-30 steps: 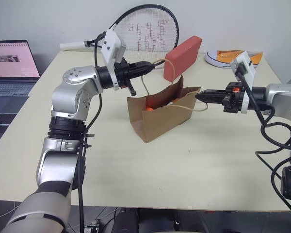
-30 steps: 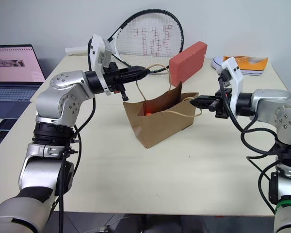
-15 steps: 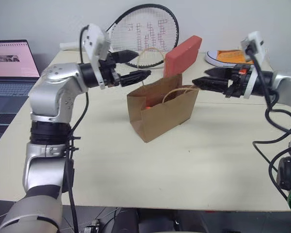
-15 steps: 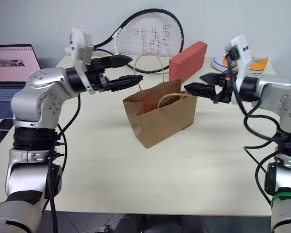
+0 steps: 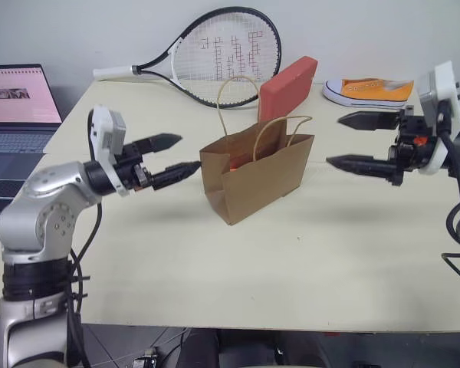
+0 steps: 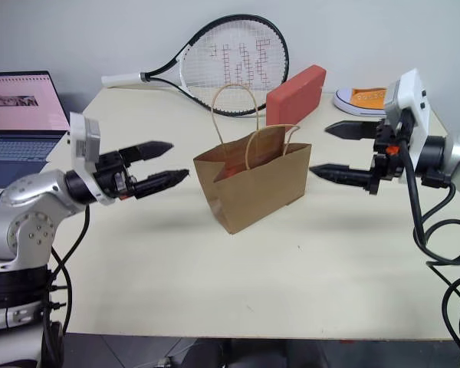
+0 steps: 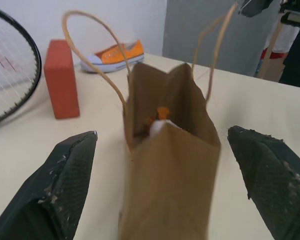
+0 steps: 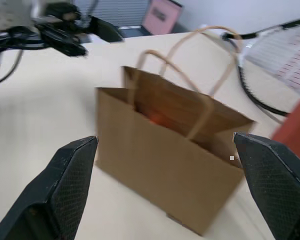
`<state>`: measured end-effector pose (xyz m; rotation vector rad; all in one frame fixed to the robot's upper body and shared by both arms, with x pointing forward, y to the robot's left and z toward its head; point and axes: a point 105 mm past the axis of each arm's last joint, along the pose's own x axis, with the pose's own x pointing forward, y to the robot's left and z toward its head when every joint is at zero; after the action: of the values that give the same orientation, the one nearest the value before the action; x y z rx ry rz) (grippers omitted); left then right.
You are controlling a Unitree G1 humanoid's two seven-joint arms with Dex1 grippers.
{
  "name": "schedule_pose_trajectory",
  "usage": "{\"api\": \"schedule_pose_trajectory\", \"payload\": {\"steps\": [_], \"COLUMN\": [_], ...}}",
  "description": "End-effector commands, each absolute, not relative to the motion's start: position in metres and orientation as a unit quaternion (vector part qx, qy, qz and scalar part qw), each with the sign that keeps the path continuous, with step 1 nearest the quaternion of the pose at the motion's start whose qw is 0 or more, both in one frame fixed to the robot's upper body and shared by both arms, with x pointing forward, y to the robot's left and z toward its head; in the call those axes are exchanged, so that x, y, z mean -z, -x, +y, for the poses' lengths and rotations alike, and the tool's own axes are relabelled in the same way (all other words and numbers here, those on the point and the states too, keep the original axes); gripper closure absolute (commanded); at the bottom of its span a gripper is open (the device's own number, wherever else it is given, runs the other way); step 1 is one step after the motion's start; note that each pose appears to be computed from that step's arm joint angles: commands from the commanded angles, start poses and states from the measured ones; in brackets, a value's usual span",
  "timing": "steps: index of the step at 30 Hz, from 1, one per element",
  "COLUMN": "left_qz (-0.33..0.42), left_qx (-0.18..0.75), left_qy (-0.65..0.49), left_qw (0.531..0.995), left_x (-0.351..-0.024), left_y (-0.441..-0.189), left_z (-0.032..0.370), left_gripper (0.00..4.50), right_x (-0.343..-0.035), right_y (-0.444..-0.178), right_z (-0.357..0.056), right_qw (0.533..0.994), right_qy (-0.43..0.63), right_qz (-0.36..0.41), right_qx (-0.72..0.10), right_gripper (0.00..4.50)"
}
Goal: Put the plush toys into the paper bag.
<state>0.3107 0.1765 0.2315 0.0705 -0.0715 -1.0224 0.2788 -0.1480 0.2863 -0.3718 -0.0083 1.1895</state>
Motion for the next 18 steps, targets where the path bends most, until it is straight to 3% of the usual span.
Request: {"api": "schedule_pose_trajectory", "payload": {"steps": [1, 9, 18], "left_qz": [-0.052, -0.045, -0.029], "left_qx": [0.487, 0.49, 0.524], "left_qy": [-0.021, -0.007, -0.016], "left_qw": [0.871, 0.871, 0.851], "left_x": [-0.231, -0.217, -0.208], "left_y": [-0.309, -0.33, -0.336], "left_z": [0.173, 0.161, 0.148], "left_gripper": [0.03, 0.03, 0.03], "right_x": [-0.282, -0.268, -0.265], "right_y": [-0.26, -0.253, -0.25], "right_z": [-0.13, -0.114, -0.116], "right_qw": [0.779, 0.759, 0.762], "right_qy": [0.177, 0.173, 0.18], "right_qz": [-0.003, 0.011, 0.022], "right_qx": [-0.601, -0.627, -0.622], "right_gripper": [0.0, 0.0, 0.0]}}
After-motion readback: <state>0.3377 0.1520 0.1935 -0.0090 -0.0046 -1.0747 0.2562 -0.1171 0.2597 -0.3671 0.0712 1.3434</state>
